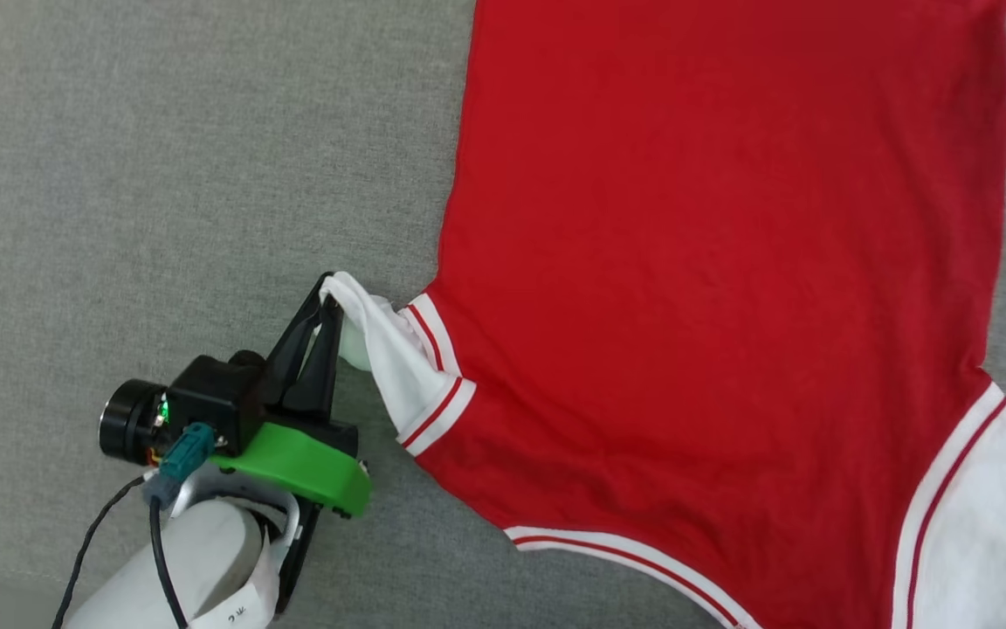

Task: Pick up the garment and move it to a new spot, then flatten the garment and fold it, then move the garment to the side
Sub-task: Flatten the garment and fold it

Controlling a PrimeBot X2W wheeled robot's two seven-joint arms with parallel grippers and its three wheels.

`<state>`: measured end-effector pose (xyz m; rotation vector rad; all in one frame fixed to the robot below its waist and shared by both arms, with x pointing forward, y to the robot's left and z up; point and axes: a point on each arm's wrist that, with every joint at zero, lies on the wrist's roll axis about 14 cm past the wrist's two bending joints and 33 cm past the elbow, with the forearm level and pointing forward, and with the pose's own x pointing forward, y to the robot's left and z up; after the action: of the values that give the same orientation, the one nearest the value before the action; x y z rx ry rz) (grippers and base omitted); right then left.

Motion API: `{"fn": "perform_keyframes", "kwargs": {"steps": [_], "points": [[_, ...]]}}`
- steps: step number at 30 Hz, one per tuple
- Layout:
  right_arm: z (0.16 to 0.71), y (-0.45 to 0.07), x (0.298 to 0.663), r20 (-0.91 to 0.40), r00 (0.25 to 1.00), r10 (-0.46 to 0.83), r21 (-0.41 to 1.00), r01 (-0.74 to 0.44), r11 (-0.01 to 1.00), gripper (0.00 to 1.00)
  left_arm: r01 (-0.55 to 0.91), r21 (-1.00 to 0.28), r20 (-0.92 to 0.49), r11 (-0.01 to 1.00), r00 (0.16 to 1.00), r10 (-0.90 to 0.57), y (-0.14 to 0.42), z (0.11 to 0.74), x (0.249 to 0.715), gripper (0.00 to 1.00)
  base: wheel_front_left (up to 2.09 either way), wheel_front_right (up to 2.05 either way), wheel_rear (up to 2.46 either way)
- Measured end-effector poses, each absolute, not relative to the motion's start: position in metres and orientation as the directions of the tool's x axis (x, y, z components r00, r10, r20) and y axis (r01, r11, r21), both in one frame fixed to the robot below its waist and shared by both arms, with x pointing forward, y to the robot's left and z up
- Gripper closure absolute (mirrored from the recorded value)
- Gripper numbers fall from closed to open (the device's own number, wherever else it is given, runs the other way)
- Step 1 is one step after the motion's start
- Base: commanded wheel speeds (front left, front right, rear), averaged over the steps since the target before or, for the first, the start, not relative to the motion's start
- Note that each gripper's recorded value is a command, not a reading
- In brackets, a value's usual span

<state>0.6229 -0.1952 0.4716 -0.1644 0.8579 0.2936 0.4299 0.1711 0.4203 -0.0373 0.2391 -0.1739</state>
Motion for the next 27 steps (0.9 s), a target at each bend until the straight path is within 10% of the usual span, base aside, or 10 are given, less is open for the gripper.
{"fn": "perform_keyframes", "kwargs": {"steps": [15,16,17,27], "points": [[0.342,-0.166,0.643,-0.885,0.437,0.161,0.0,-0.344,0.939,0.0,0.124,-0.03,-0.318,0.992,0.94,-0.127,0.191,0.377,0.433,1.0,0.0,0.0,0.0],[0.341,-0.166,0.643,-0.886,0.436,0.16,-0.002,-0.347,0.938,0.73,0.122,-0.026,-0.318,0.992,0.94,-0.124,0.192,0.376,0.433,1.0,0.0,0.0,0.0],[0.342,-0.166,0.643,-0.886,0.437,0.159,-0.004,-0.349,0.937,1.0,0.122,-0.025,-0.317,0.992,0.94,-0.123,0.193,0.377,0.433,1.0,0.0,0.0,0.0],[0.388,-0.163,0.647,-0.795,0.573,0.202,-0.029,-0.367,0.93,1.0,0.106,-0.021,-0.293,0.994,0.95,-0.107,0.2,0.391,0.424,1.0,0.0,0.0,0.0]]}}
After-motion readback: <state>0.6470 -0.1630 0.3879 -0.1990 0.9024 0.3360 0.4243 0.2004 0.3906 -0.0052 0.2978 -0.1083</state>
